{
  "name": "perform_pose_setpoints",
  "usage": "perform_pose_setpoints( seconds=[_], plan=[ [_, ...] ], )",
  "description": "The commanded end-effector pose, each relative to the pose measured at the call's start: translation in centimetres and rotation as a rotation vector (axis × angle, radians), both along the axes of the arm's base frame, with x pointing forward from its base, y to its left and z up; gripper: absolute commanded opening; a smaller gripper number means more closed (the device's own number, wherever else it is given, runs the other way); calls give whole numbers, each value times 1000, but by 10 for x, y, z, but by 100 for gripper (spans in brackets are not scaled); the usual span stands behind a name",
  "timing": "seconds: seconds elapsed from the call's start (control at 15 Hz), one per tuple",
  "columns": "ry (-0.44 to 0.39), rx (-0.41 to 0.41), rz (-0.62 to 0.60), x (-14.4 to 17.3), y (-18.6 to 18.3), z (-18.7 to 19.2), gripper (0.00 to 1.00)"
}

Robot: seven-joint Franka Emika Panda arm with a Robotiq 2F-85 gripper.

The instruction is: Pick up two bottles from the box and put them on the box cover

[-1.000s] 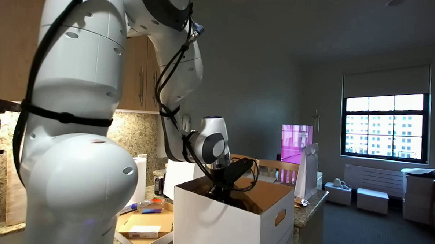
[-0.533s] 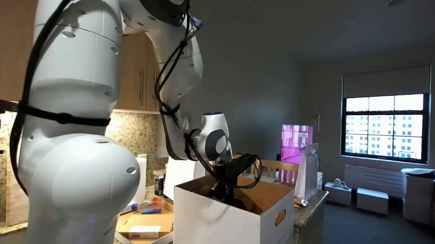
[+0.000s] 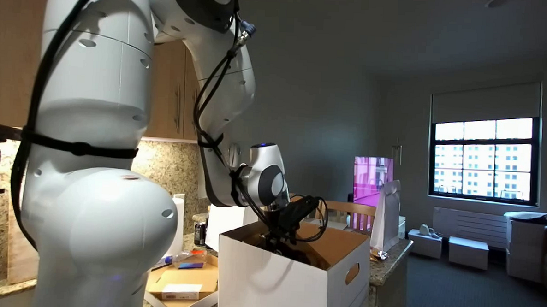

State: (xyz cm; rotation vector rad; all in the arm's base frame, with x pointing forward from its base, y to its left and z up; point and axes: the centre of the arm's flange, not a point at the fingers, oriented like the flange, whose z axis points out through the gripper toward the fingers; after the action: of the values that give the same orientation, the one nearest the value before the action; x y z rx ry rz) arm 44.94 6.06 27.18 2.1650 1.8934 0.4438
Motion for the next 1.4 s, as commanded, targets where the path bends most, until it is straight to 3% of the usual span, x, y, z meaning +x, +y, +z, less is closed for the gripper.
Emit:
perform_pose_setpoints(
  seconds=[0.0, 1.0, 1.33],
  plan=[
    [6, 16, 8, -13, 7, -1, 100],
    [14, 84, -3, -11, 39, -4, 100],
    [-2, 67, 1, -10, 42, -2, 100]
  ],
)
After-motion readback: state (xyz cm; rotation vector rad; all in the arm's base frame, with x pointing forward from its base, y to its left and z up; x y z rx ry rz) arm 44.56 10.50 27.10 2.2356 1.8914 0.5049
